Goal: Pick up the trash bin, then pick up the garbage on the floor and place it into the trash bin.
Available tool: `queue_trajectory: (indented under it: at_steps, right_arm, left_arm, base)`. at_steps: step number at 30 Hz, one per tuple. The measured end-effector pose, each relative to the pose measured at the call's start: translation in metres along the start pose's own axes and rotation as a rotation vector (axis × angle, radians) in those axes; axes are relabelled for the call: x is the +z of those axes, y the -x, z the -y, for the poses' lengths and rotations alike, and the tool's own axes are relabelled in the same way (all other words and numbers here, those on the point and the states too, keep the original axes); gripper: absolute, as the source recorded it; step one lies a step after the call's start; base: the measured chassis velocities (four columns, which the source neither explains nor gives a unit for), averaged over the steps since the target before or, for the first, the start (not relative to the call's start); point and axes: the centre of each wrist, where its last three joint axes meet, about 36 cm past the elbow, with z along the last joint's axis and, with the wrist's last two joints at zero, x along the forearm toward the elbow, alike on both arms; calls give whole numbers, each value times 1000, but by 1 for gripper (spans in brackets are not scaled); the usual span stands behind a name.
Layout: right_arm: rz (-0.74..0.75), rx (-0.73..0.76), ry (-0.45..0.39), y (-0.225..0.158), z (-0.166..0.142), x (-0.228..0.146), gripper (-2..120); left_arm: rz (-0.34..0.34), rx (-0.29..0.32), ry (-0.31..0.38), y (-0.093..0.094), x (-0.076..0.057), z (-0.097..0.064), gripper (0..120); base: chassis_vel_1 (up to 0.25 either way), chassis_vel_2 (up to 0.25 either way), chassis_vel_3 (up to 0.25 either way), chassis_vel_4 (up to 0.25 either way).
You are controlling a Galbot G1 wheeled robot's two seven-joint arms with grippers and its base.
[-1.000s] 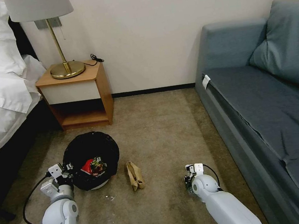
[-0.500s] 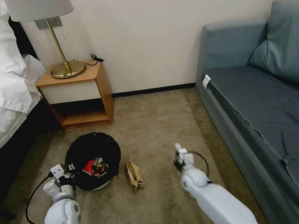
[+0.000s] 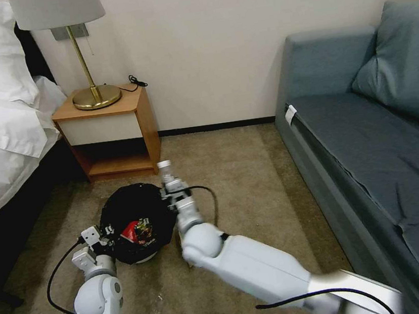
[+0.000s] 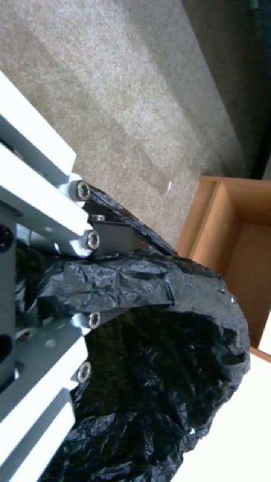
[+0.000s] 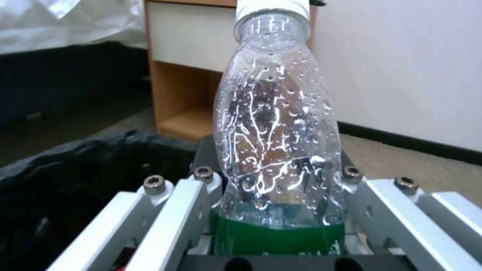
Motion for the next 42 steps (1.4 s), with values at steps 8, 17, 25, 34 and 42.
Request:
queue_trajectory:
  at_steps: [8,17,25,34,42]
  right_arm:
    - [-1,-47,-3,4,-24,3,26]
    - [-20,-54,-21,-2,-20,16,41]
    - [-15,-55,-17,-4,-20,14,67]
    - [-3,-54,-8,-2,-23,7,99]
    - [-26,103,20,16,30,-1,100]
  left_arm:
    - [36,4,11,-12,-18,10,5]
    - [43,0,15,-17,-21,8,5]
    - [45,0,16,-19,-22,9,5]
    - [39,-3,16,-16,-21,9,5]
    - [41,-12,7,-11,-23,2,5]
  base:
    - [0,0,0,0]
    - [0,0,0,0]
    - [0,0,0,0]
    - [0,0,0,0]
    - [0,0,0,0]
